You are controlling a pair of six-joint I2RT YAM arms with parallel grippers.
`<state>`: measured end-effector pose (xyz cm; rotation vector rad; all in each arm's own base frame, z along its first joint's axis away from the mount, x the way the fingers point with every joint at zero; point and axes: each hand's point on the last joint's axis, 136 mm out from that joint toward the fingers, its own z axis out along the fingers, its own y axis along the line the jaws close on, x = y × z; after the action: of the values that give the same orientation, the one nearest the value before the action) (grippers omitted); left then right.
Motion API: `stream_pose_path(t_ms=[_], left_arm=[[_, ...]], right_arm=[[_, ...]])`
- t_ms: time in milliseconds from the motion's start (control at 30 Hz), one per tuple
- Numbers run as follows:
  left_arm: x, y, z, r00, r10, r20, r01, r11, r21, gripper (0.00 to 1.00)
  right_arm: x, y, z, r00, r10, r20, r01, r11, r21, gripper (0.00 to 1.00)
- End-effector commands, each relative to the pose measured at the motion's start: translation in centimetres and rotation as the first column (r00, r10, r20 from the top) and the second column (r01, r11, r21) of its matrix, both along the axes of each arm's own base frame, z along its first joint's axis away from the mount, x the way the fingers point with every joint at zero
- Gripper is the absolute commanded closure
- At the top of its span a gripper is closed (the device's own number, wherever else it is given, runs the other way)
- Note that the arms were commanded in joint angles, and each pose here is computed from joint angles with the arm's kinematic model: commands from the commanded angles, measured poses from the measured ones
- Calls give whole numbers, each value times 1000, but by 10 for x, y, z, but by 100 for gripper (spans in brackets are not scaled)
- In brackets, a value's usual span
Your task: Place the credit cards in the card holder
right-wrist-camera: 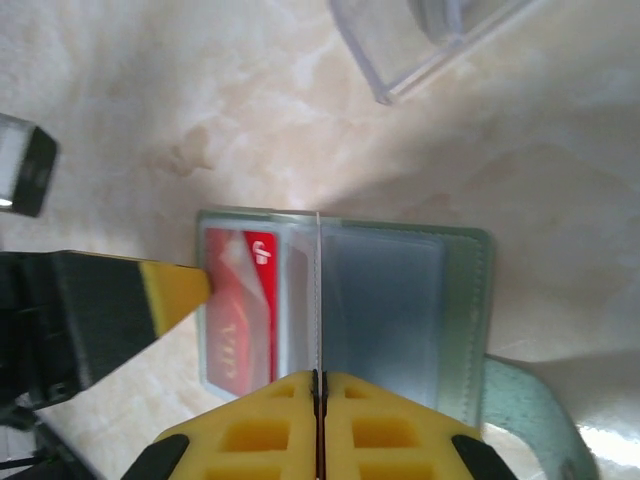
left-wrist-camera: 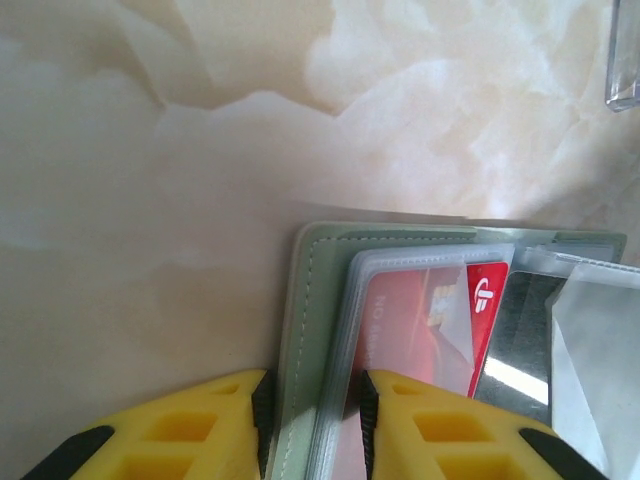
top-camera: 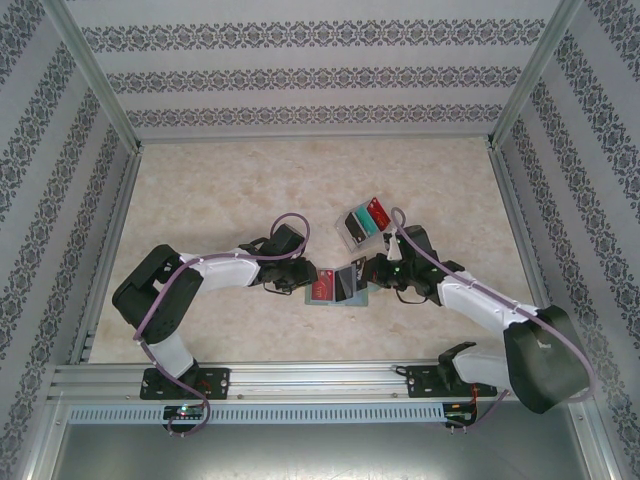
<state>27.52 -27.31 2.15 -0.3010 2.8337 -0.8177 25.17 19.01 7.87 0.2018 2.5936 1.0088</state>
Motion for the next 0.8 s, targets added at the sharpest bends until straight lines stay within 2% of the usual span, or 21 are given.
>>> stream_pose_path(t_ms=[0,400,600,767], left_arm=[[-10,-26,-7,997,-69,-17,68,996,-50,68],[-7,-24,-2,998,-56,5,56,997,-47,70],[-9,2,2,999,27,42,-29,999,34,67],[-9,22,8,993,79,86,-86,993,79,61]], right_arm=[[2,15,16,999,33,17,-34,998,62,92],[3,54,7,994,104,-11,-103,992,75,92],[7,37,-4,999,53,-13,-53,999,-6,93],[7,23,-3,1000,12,-18,-12,1000,29,93]])
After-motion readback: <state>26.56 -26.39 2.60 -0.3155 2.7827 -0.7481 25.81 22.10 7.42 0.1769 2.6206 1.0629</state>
